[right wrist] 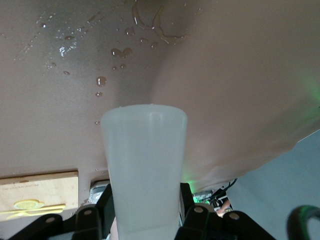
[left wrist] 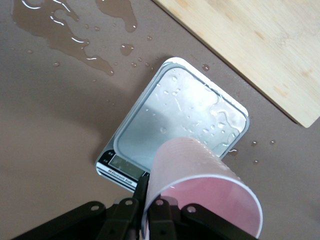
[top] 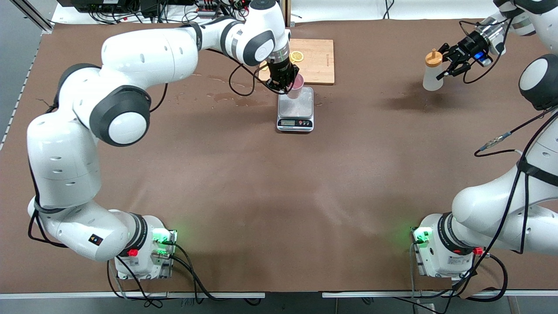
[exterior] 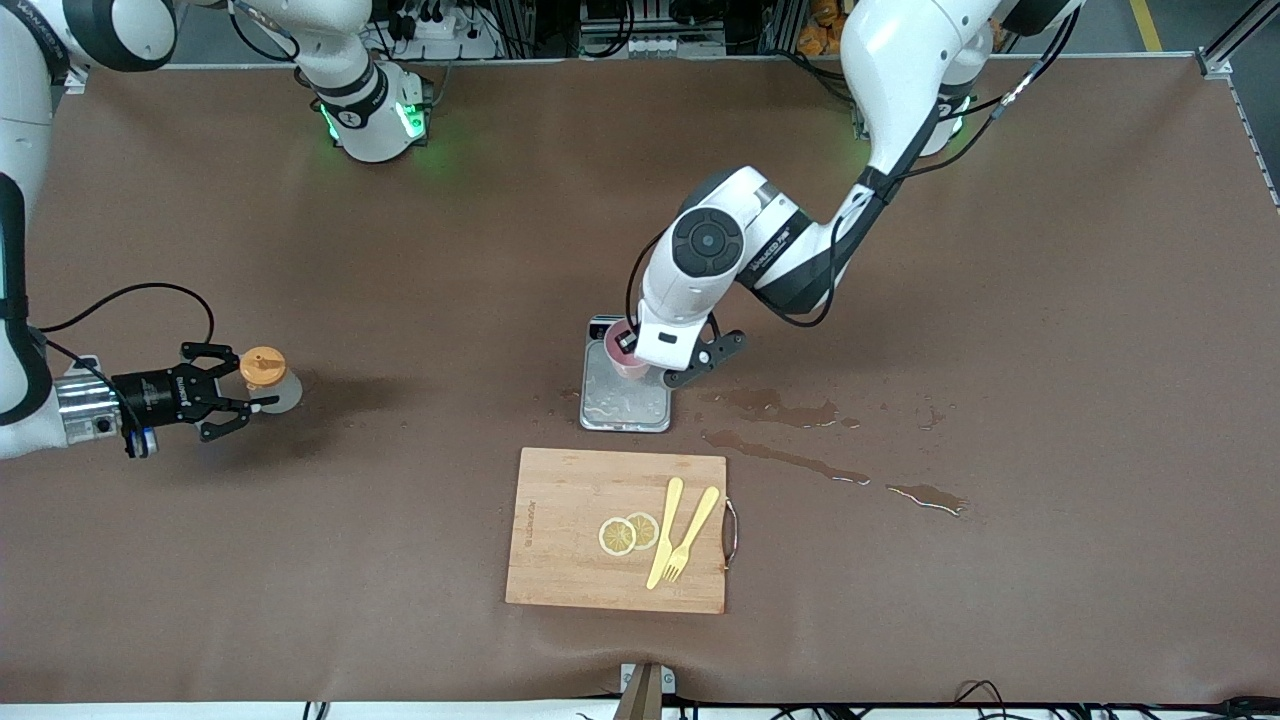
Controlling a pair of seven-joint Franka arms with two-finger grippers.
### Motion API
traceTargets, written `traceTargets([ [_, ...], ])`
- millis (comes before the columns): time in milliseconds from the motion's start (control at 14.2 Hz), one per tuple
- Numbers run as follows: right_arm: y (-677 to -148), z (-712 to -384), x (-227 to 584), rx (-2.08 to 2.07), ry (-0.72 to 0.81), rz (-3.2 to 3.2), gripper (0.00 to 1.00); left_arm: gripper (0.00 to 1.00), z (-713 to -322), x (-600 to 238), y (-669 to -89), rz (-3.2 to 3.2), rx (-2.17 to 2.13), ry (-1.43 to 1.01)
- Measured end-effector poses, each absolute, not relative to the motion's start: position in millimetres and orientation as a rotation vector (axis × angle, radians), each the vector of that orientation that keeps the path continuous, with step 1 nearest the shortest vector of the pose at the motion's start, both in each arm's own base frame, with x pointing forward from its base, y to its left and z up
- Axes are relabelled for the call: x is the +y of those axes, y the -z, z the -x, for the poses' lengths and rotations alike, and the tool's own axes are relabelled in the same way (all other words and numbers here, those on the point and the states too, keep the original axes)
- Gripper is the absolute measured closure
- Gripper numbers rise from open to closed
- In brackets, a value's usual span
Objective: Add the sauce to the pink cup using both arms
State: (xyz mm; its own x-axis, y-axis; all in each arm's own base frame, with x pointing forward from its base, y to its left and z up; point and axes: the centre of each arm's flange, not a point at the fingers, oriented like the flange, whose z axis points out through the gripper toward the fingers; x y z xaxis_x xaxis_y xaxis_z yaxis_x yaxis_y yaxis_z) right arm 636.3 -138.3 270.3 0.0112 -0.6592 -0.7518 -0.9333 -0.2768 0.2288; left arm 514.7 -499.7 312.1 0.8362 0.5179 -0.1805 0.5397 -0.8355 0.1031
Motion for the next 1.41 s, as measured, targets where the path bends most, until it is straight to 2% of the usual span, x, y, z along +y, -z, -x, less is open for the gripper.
traceTargets([
  [423,-299.6,-653.1,-94.3,1.805,-1.043,2.066,0.45,0.95,-522.6,-507.4,-282.4,-2.827,0.862,0.162],
  [776,-305.1,-656.2,-80.0,1.859,-1.029,2.077,0.45,0.95,-520.8,-514.7,-270.8,-2.824,0.854,0.114],
  [917,-309.7,-658.6,-69.5,1.905,-0.994,2.114,0.45,0.91,-521.8,-516.0,-271.5,-2.812,0.852,0.101],
  [1058,-315.7,-661.8,-50.7,1.944,-0.963,2.141,0.45,0.76,-524.3,-514.9,-272.7,-2.818,0.841,0.073],
  [1411,-328.3,-666.6,-8.2,2.032,-0.927,2.151,0.45,0.27,-527.5,-514.5,-276.1,-2.824,0.825,0.041],
])
